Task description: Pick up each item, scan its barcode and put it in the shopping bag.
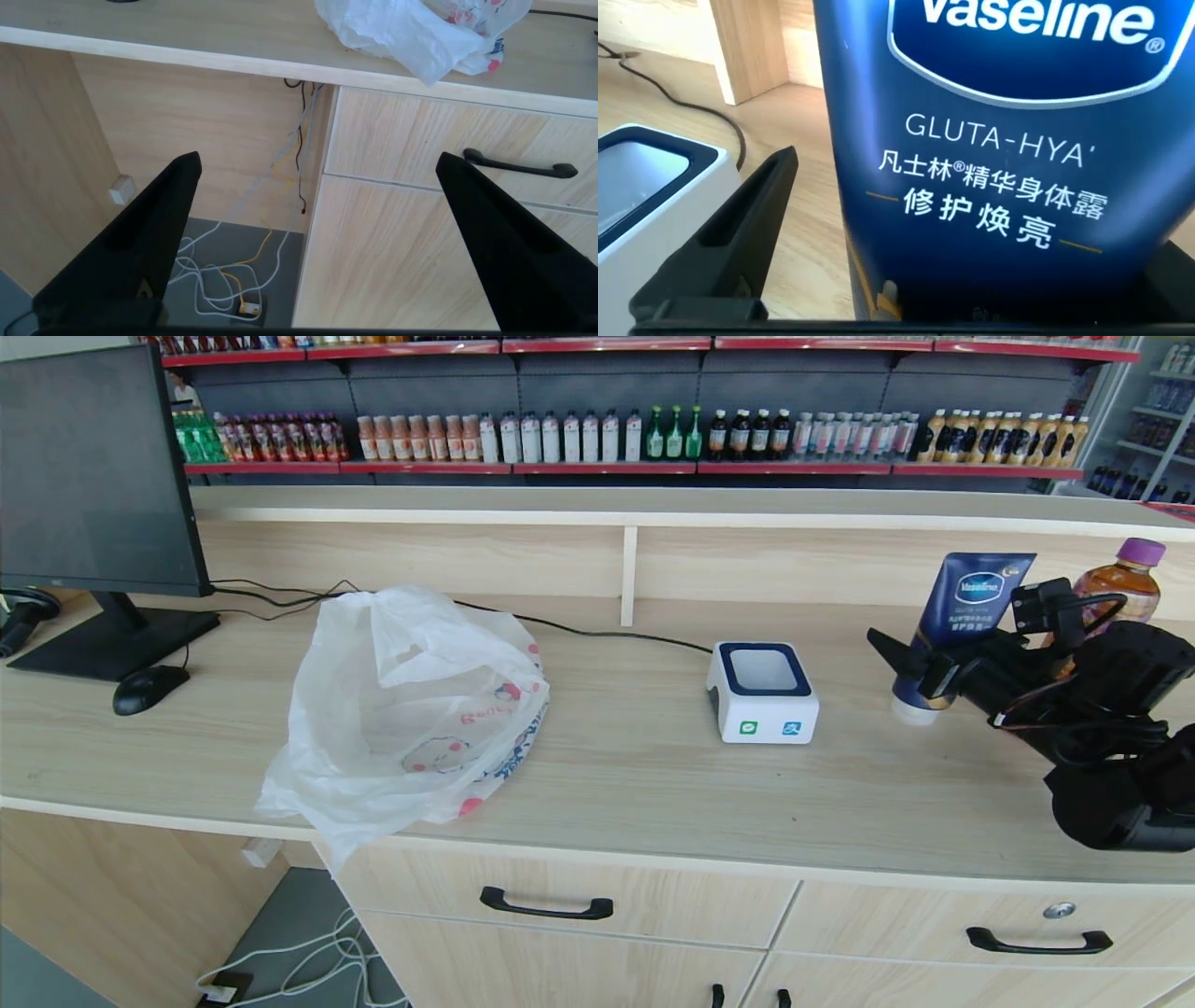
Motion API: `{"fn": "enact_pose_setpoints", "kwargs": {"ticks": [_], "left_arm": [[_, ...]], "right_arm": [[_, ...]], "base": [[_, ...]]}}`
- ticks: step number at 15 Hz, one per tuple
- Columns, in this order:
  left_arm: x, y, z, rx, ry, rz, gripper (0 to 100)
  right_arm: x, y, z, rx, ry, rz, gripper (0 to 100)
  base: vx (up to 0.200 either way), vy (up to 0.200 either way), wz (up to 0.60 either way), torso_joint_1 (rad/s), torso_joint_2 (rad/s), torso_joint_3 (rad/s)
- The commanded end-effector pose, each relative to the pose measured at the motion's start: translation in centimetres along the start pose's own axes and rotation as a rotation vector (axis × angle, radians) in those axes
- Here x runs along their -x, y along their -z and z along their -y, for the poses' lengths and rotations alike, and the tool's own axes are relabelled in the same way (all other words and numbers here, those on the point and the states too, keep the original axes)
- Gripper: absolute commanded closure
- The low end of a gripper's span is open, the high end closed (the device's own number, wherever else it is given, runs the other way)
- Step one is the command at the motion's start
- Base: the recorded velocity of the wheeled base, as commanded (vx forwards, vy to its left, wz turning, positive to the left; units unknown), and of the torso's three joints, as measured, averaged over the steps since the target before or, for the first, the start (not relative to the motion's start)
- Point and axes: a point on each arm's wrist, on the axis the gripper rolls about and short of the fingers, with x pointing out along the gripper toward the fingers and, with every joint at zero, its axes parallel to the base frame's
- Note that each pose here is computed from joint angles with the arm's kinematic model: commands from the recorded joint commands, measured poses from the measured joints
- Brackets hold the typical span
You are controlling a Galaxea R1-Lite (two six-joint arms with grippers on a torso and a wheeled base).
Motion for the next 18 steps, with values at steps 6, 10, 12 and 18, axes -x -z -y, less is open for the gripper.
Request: {"fn": "enact_pose_setpoints", "kwargs": {"ticks": [6, 10, 12, 18], "left_arm": [[0.0, 0.0, 0.0, 0.0, -0.001, 0.004, 0], [0.0, 0.0, 0.0, -0.002, -0.001, 0.005, 0], [0.0, -0.1, 0.0, -0.002, -0.001, 0.004, 0], [0.0, 0.0, 0.0, -0.003, -0.001, 0.004, 0]], "right_arm": [[-0.3, 0.2, 0.1, 0.005, -0.037, 0.004, 0], [0.2, 0.5, 0.8, 0.008, -0.036, -0.005, 0], [0.7, 0.4, 1.7, 0.024, -0.009, -0.011, 0], [3.0, -0.7, 2.1, 0.068, 0.035, -0.029, 0]], "base": [[0.0, 0.0, 0.0, 0.0, 0.0, 0.0], [0.0, 0.0, 0.0, 0.0, 0.0, 0.0], [0.0, 0.0, 0.0, 0.0, 0.0, 0.0], [0.0, 0.0, 0.0, 0.0, 0.0, 0.0]]}}
